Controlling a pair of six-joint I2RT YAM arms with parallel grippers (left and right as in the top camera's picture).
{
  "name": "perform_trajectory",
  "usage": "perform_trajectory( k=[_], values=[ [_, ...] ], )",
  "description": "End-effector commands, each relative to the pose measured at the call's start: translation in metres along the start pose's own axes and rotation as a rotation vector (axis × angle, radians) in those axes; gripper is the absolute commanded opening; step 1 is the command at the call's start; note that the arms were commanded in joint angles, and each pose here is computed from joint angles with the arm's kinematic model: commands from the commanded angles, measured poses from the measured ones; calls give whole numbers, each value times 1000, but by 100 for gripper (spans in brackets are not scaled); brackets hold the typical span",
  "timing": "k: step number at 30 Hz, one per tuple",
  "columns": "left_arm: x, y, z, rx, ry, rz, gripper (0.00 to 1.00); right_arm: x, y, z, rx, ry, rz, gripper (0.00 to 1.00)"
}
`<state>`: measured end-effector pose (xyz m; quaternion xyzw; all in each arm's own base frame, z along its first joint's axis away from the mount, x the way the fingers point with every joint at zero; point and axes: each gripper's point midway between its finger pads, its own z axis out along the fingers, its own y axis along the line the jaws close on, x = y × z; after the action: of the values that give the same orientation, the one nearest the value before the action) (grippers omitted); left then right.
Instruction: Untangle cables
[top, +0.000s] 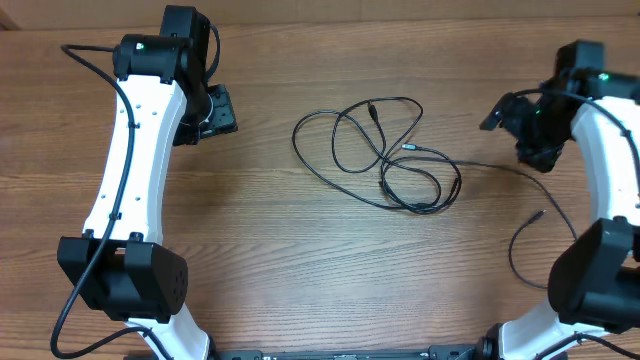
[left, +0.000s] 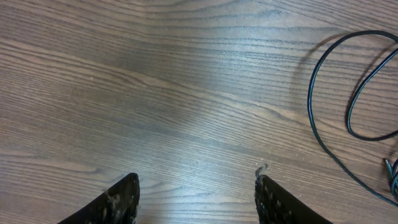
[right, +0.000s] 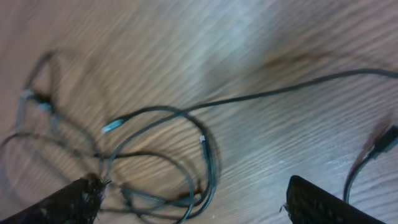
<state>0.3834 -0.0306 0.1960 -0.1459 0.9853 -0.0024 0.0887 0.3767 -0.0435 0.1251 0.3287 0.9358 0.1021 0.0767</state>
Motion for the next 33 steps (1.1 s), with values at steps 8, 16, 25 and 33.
perform_trajectory(
  k=[8,16,25,33],
  values=[
    [2,-1,1,3,9,-7,59,-4,-25,60,36,-98,275,77],
    [2,-2,1,9,12,-7,59,-15,-27,77,0,-176,331,70],
    [3,-2,1,8,14,-7,59,-8,-36,98,-13,-190,402,72],
    [2,-3,1,10,11,-7,62,-16,-33,106,-63,-245,405,65]
  ],
)
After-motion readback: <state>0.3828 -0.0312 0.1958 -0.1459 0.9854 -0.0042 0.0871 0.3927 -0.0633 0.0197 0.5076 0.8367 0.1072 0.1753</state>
